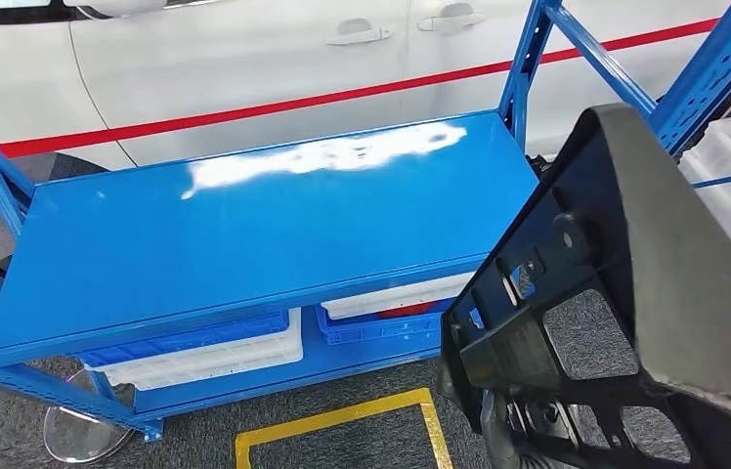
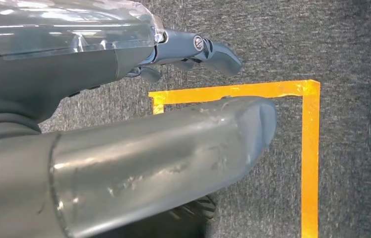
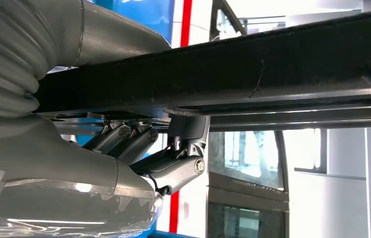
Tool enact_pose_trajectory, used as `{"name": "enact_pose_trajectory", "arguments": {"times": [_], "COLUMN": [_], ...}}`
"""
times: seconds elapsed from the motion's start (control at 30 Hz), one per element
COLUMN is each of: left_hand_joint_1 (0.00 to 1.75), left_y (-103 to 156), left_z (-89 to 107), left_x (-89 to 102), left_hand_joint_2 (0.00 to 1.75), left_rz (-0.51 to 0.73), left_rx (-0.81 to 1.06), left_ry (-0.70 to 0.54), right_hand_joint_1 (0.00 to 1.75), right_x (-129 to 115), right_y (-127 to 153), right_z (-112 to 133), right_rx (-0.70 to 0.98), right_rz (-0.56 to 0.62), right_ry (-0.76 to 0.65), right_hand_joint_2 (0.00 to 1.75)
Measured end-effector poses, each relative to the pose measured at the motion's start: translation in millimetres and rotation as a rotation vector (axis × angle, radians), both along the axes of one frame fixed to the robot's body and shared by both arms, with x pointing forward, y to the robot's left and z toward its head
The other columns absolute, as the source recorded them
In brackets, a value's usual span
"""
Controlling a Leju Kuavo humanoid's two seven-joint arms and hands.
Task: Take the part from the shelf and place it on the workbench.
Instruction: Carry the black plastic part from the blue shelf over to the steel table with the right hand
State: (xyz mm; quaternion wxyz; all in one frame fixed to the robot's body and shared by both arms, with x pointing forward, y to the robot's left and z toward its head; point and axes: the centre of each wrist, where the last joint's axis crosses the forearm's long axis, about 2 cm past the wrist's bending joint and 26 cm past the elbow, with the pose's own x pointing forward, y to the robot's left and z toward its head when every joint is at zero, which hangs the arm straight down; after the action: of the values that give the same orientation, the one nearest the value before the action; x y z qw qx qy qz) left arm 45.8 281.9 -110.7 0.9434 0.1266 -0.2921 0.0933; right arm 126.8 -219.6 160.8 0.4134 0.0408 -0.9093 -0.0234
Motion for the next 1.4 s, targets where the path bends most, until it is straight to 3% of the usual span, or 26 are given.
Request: {"name": "enact_pose_trajectory", "arguments": {"times": [0.63,1.1,1.3,1.4], "left_hand_joint_1": [0.00,0.00,0.00,0.00], "left_y": [-0.1,-1.3,3.2,4.4], "left_z": [0.8,0.6,0.4,0.1], "left_x": [7.7,5.7,4.7,2.1], "left_hand_joint_2": [0.00,0.00,0.00,0.00], "left_rz": [-0.058,-0.065,0.114,0.141], "left_rx": [-0.012,-0.020,-0.022,-0.024], "left_ry": [-0.053,-0.024,-0.027,-0.016], "right_hand_joint_1": [1.75,1.75,1.75,1.75], "right_x": [-14.0,-24.0,-17.4,-15.1], "right_y": [-14.4,-16.8,-11.4,-9.0], "right_z": [-9.2,-11.9,-19.9,-24.8], "right_rx": [-0.006,0.017,0.023,0.026], "right_rz": [-0.048,-0.105,-0.083,-0.085], "right_ry": [0.062,0.096,0.116,0.131], "right_hand_joint_2": [1.75,1.75,1.75,1.75]}}
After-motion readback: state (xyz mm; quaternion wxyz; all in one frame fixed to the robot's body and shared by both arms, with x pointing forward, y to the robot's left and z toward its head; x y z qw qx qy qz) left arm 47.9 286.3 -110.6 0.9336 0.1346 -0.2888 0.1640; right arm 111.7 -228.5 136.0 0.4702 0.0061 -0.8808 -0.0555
